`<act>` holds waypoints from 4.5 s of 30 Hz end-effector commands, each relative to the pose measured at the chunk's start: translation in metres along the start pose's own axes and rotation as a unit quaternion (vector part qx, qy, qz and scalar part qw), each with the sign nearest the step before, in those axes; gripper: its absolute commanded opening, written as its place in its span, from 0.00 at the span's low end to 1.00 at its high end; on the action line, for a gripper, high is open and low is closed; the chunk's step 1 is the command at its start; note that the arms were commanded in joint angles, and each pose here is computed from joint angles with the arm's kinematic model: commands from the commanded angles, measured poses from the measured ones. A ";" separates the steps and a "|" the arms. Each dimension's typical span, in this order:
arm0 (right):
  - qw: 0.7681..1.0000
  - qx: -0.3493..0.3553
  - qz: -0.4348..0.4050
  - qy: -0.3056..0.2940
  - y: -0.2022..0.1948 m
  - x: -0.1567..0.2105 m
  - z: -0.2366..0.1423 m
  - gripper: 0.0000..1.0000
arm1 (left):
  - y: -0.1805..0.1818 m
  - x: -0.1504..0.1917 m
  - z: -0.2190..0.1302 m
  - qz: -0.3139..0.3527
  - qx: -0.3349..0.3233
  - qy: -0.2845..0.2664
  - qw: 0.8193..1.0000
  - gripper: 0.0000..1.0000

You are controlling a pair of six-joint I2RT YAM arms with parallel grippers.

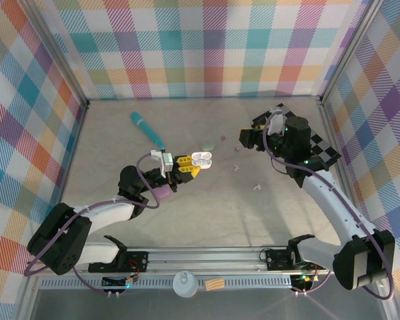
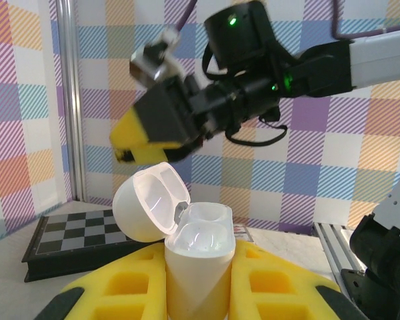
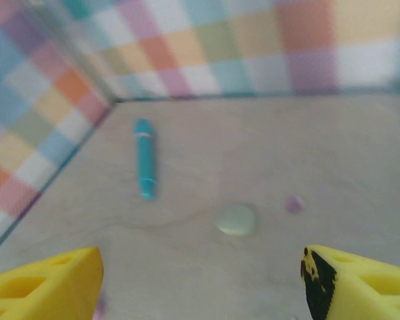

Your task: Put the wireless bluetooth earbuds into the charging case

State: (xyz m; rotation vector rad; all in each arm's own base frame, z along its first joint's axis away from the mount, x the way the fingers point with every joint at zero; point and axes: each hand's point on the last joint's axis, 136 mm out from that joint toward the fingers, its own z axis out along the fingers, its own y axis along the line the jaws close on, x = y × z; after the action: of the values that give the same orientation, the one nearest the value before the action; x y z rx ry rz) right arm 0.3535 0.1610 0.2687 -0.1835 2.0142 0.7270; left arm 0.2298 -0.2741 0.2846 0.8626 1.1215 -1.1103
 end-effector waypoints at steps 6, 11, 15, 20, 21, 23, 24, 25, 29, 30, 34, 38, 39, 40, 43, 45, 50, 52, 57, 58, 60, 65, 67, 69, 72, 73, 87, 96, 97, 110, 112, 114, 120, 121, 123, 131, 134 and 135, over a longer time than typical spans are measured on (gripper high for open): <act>0.956 0.121 0.163 0.212 -0.061 0.106 0.034 0.71 | -0.008 -0.012 -0.004 0.032 0.014 -0.021 0.999 0.11; 0.926 0.119 0.269 0.237 -0.070 0.144 0.061 0.65 | -0.008 -0.011 -0.004 0.031 0.014 -0.020 0.999 0.11; 0.905 0.114 0.333 0.238 -0.076 0.165 0.081 0.58 | -0.009 -0.013 -0.006 0.032 0.015 -0.022 0.999 0.11; 0.889 0.114 0.372 0.241 -0.081 0.179 0.096 0.51 | -0.010 -0.013 -0.005 0.028 0.017 -0.021 0.999 0.11; 0.887 0.115 0.378 0.240 -0.083 0.181 0.098 0.49 | -0.010 -0.013 -0.006 0.029 0.016 -0.022 0.999 0.11; 0.882 0.110 0.389 0.242 -0.082 0.185 0.102 0.48 | -0.010 -0.014 -0.006 0.030 0.016 -0.023 0.999 0.11; 0.880 0.105 0.394 0.245 -0.081 0.187 0.104 0.48 | -0.010 -0.014 -0.006 0.029 0.015 -0.022 0.999 0.11; 0.879 0.101 0.396 0.247 -0.081 0.188 0.106 0.47 | -0.010 -0.015 -0.006 0.030 0.015 -0.023 0.999 0.11; 0.877 0.101 0.400 0.248 -0.082 0.190 0.110 0.46 | -0.009 -0.012 -0.006 0.026 0.014 -0.020 0.999 0.11; 0.877 0.099 0.400 0.249 -0.082 0.190 0.112 0.46 | -0.009 -0.013 -0.006 0.026 0.014 -0.021 0.999 0.11; 0.880 0.092 0.391 0.254 -0.080 0.186 0.115 0.45 | -0.009 -0.013 -0.006 0.026 0.015 -0.021 0.999 0.11; 0.882 0.084 0.379 0.266 -0.079 0.183 0.123 0.45 | -0.010 -0.014 -0.006 0.028 0.016 -0.022 0.999 0.11; 0.883 0.084 0.377 0.267 -0.079 0.182 0.125 0.45 | -0.010 -0.015 -0.007 0.028 0.016 -0.023 0.999 0.11; 0.884 0.084 0.376 0.267 -0.080 0.181 0.126 0.45 | -0.011 -0.014 -0.007 0.028 0.016 -0.022 0.999 0.11; 0.887 0.088 0.366 0.266 -0.082 0.176 0.131 0.46 | -0.011 -0.014 -0.009 0.027 0.014 -0.022 0.999 0.11; 0.890 0.091 0.359 0.268 -0.083 0.174 0.133 0.46 | -0.011 -0.014 -0.010 0.026 0.013 -0.023 0.999 0.11; 0.901 0.119 0.310 0.279 -0.092 0.174 0.126 0.46 | -0.012 -0.019 -0.012 0.030 0.013 -0.027 0.999 0.11; 0.902 0.127 0.299 0.285 -0.094 0.176 0.119 0.44 | -0.012 -0.020 -0.013 0.030 0.011 -0.028 0.999 0.11; 0.893 0.109 0.323 0.293 -0.087 0.190 0.111 0.39 | -0.011 -0.019 -0.013 0.030 0.009 -0.027 0.999 0.11; 0.892 0.106 0.327 0.292 -0.086 0.192 0.111 0.38 | -0.011 -0.019 -0.013 0.029 0.011 -0.027 0.999 0.11; 0.892 0.103 0.332 0.290 -0.086 0.194 0.112 0.35 | -0.010 -0.019 -0.012 0.029 0.013 -0.025 0.999 0.11; 0.889 0.090 0.342 0.291 -0.082 0.194 0.115 0.31 | -0.010 -0.020 -0.011 0.027 0.016 -0.026 0.999 0.11; 0.887 0.087 0.346 0.293 -0.081 0.196 0.116 0.29 | -0.010 -0.019 -0.011 0.026 0.015 -0.025 0.999 0.11; 0.885 0.079 0.350 0.296 -0.079 0.197 0.117 0.28 | -0.009 -0.019 -0.011 0.026 0.011 -0.026 0.999 0.11; 0.885 0.078 0.349 0.297 -0.079 0.198 0.117 0.26 | -0.009 -0.018 -0.012 0.025 0.010 -0.025 0.999 0.11; 0.885 0.078 0.349 0.298 -0.079 0.199 0.117 0.25 | -0.009 -0.017 -0.012 0.024 0.010 -0.024 0.999 0.11; 0.880 0.084 0.342 0.319 -0.084 0.211 0.120 0.25 | -0.009 -0.017 -0.013 0.024 0.009 -0.024 0.999 0.11; 0.892 0.090 0.317 0.310 -0.085 0.200 0.116 0.21 | -0.007 -0.014 -0.013 0.021 0.004 -0.022 1.000 0.11; 0.895 0.092 0.309 0.308 -0.085 0.198 0.114 0.21 | -0.006 -0.014 -0.013 0.021 0.003 -0.021 1.000 0.11; 0.953 0.119 0.107 0.256 -0.065 0.131 0.067 0.22 | 0.021 0.020 -0.006 0.002 -0.034 0.015 0.999 0.11; 0.959 0.118 0.065 0.250 -0.055 0.120 0.058 0.22 | 0.025 0.023 -0.004 0.001 -0.037 0.019 0.999 0.11; 0.964 0.111 0.034 0.241 -0.042 0.108 0.050 0.22 | 0.028 0.028 -0.003 0.000 -0.040 0.024 0.999 0.11; 0.977 0.076 -0.064 0.187 0.005 0.069 0.029 0.22 | 0.038 0.041 -0.001 -0.008 -0.054 0.036 0.998 0.11; 0.979 0.068 -0.082 0.176 0.013 0.063 0.026 0.22 | 0.040 0.043 0.000 -0.012 -0.055 0.038 0.998 0.11; 0.979 0.053 -0.110 0.160 0.029 0.053 0.020 0.22 | 0.041 0.044 0.000 -0.015 -0.056 0.039 0.998 0.11; 0.970 0.000 -0.220 0.101 0.088 0.023 -0.001 0.21 | 0.042 0.049 0.001 -0.022 -0.056 0.049 0.997 0.11; 0.966 -0.023 -0.245 0.085 0.106 0.018 -0.007 0.21 | 0.042 0.049 0.002 -0.027 -0.055 0.050 0.997 0.11; 0.964 -0.032 -0.253 0.081 0.113 0.019 -0.008 0.21 | 0.042 0.049 0.002 -0.029 -0.053 0.049 0.997 0.11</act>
State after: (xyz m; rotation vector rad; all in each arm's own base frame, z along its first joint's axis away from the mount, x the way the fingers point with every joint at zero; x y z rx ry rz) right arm 0.2972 0.2460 0.2806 -0.7160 2.0746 0.4869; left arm 0.2695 -0.2764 0.2215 0.8008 1.3445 -1.0701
